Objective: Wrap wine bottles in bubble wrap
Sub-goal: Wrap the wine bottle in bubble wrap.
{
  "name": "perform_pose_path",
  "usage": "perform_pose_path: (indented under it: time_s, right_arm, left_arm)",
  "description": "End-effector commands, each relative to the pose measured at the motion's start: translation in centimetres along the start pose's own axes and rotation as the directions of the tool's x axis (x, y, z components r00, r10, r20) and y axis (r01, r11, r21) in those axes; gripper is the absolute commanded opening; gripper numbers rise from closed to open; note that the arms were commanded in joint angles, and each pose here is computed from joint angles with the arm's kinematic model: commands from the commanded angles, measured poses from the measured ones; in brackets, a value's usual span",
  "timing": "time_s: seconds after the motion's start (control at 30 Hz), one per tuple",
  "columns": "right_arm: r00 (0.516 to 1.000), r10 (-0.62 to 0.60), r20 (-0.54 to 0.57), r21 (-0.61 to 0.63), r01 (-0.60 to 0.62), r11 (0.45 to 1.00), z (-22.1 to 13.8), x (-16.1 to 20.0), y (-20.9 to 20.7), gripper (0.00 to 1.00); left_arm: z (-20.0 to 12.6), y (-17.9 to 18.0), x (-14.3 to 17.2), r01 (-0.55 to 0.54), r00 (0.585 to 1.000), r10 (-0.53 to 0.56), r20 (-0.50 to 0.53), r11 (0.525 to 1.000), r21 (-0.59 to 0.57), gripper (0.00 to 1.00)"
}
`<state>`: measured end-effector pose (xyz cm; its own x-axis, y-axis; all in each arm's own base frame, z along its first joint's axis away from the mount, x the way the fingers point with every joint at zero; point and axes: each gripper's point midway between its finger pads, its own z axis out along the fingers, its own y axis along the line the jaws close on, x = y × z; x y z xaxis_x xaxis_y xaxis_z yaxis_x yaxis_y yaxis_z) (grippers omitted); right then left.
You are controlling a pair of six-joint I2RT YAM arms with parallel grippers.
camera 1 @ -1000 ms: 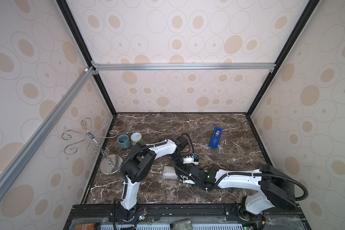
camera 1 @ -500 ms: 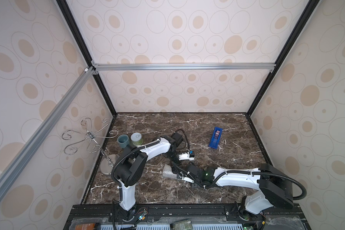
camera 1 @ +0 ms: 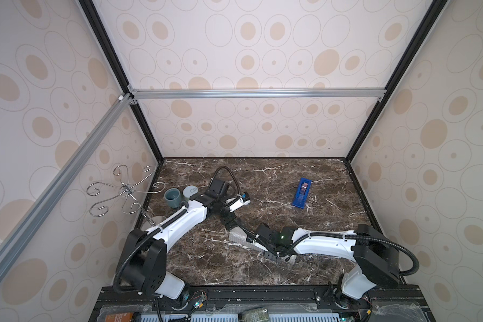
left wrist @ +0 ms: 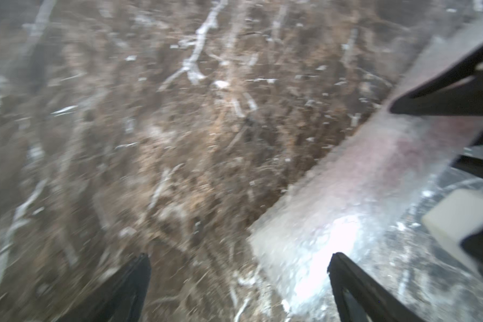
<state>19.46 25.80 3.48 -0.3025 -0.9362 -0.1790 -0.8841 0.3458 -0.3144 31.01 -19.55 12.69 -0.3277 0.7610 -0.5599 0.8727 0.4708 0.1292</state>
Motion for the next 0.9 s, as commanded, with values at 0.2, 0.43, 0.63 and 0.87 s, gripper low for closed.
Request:
perform_pose_path:
  time_s: [0.2,0.43,0.63,0.87]
  right_arm:
    - [0.981,0.175,-0.082,0.031,-0.173,0.984,0.3,-0.3,-1.5,0.14]
    - [0.943,0.33,-0.052,-0.032,-0.332,0.943,0.4,-2.1,-1.4,0.14]
    - [0.865,0.5,-0.032,-0.131,-0.5,0.856,0.6,-3.8,-1.2,0.14]
    - [0.737,0.667,-0.104,-0.195,-0.673,0.713,1.0,-5.1,-1.4,0.14]
  left_arm:
    - [-5.8,8.1,1.2,0.319,0.948,-0.265,0.179,0.822,-0.472,1.0]
    - [-7.5,8.4,2.7,0.5,0.866,-0.413,0.281,0.716,-0.487,1.0]
    - [-5.9,6.0,2.7,0.612,0.787,-0.517,0.337,0.722,-0.322,1.0]
    - [-3.1,2.2,1.6,0.74,0.616,-0.683,0.393,0.673,0.01,0.88]
